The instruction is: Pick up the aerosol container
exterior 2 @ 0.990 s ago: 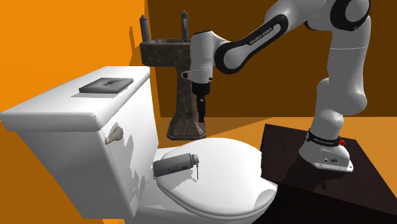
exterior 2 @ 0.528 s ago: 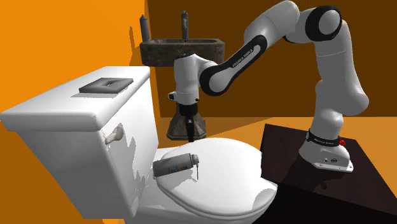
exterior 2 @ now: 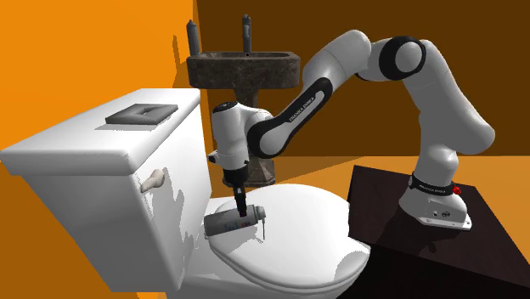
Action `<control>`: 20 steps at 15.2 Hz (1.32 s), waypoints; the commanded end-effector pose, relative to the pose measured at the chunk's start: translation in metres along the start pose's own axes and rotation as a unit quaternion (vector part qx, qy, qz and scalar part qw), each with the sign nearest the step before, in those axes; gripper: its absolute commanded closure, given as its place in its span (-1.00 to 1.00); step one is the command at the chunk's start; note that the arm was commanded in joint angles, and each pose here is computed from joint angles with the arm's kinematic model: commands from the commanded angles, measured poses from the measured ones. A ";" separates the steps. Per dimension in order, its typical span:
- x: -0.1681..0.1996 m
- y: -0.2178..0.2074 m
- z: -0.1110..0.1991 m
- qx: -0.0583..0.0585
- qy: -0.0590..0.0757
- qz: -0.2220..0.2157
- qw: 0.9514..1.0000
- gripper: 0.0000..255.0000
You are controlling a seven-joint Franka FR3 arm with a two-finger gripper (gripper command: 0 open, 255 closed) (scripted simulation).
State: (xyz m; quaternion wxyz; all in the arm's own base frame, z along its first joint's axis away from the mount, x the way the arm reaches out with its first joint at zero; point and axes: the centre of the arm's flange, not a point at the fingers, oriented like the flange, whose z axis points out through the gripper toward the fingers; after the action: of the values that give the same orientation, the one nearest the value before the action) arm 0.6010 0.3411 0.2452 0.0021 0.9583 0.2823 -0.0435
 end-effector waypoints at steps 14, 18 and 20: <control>0.007 -0.002 0.039 0.000 -0.001 -0.002 1.000 1.00; 0.007 -0.002 0.040 0.000 -0.001 -0.002 1.000 1.00; 0.006 -0.002 0.030 0.000 -0.001 -0.002 1.000 1.00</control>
State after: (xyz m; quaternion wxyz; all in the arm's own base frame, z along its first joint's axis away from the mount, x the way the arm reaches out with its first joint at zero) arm 0.6032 0.3458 0.2103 0.0025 0.9578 0.2839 -0.0447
